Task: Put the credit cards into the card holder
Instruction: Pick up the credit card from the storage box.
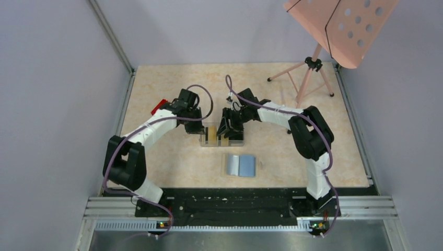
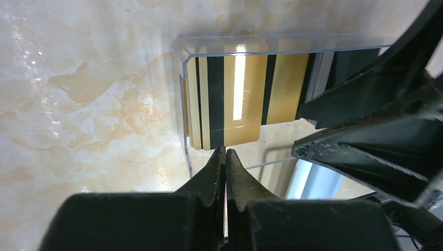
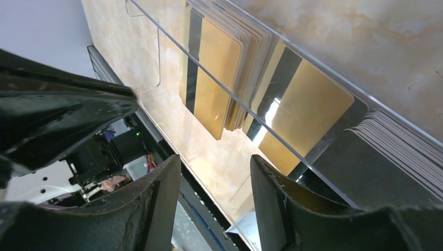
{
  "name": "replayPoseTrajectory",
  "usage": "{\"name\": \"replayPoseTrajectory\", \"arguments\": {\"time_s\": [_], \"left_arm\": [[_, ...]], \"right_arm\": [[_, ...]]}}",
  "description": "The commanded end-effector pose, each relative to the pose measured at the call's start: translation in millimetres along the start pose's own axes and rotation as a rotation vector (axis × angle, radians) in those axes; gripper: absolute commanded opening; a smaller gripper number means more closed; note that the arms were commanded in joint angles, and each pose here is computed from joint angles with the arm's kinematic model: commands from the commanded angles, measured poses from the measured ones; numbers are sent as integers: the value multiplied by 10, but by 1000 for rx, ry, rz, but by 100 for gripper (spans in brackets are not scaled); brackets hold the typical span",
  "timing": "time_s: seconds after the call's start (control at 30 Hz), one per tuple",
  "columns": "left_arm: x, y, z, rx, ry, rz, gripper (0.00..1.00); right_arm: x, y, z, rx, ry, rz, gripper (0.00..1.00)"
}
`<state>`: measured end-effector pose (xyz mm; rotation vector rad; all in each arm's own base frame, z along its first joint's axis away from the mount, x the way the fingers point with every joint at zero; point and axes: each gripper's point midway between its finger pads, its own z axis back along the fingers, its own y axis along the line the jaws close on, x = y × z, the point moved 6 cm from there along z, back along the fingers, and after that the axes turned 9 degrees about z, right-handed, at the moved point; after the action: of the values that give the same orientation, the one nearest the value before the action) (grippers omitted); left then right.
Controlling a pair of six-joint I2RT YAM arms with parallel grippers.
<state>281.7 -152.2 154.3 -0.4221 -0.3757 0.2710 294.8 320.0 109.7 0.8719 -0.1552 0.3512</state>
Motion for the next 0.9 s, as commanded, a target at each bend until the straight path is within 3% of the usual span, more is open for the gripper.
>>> {"name": "replayPoseTrajectory", "arguments": {"time_s": [0.0, 0.47, 0.87], "left_arm": [[31, -25, -85, 114, 35, -102, 0], [-54, 19, -269, 348, 63, -211, 0], [-234, 39, -528, 322, 155, -222, 0]], "right_arm": [[134, 30, -90, -6, -44, 15, 52], [43, 9, -300, -103, -36, 51, 48], [-41, -83, -464, -163, -14, 59, 45]]}}
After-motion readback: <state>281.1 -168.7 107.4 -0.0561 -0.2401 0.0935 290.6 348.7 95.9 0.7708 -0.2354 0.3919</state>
